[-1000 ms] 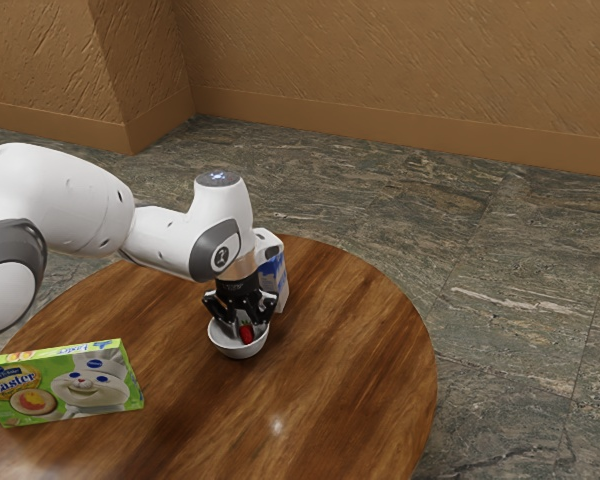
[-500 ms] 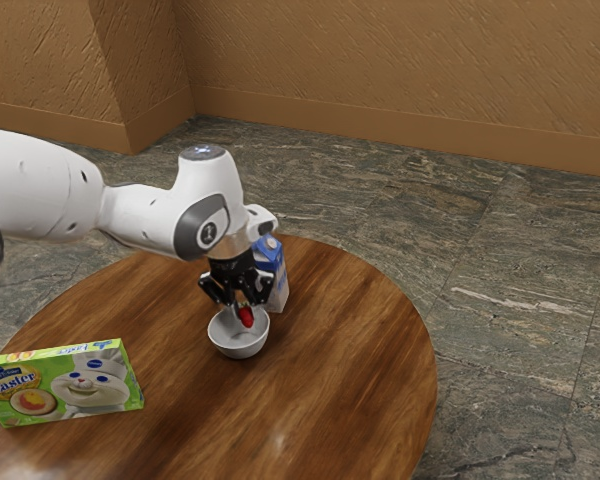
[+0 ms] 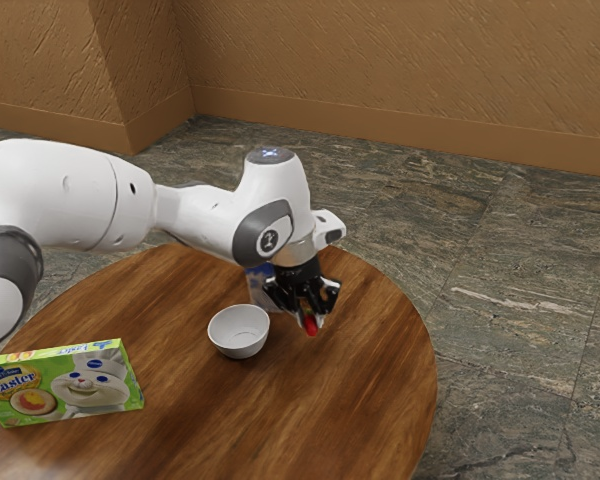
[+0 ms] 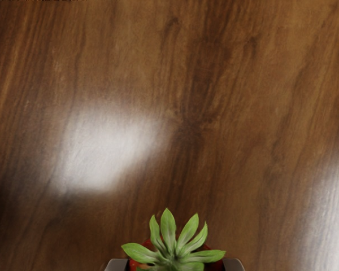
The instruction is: Take strawberry from the bowl
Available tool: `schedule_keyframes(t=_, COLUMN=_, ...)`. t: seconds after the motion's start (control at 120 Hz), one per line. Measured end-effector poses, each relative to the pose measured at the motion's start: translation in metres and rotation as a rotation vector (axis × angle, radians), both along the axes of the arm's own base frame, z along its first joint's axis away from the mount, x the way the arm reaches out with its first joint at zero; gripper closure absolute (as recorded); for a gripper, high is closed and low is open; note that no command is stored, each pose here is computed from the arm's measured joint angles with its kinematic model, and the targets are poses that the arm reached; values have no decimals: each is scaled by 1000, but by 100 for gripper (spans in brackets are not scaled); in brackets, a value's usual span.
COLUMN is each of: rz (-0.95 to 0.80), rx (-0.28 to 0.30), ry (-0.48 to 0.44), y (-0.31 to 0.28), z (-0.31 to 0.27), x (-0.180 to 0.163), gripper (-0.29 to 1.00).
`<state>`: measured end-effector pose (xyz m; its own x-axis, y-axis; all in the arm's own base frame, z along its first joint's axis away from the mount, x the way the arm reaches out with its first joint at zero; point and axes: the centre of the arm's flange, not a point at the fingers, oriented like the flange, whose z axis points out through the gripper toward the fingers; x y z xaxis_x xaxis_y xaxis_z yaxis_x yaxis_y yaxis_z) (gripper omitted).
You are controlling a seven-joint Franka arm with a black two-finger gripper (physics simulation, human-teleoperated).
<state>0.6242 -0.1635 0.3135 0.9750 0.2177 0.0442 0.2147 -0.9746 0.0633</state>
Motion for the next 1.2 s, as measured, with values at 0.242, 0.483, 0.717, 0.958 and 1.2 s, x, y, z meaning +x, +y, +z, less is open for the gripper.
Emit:
schedule_keyframes(t=0.242, rz=-38, rx=-21, ry=2, y=-41, z=-22, x=16, gripper=60)
schedule_keyframes(t=0.483, rz=-49, rx=-40, ry=-27, y=-46, z=1, x=19, gripper=23)
schedule_keyframes(t=0.717, rz=-87, rx=-24, ry=-84, y=-32, z=102, x=2, gripper=8)
schedule_keyframes(t=0.958, rz=-74, rx=54, ry=-146, y=28, z=221, x=-29, gripper=2)
schedule_keyframes(t=1.2, rz=0, rx=135, ry=-101, y=84, z=266, x=-26, gripper=1)
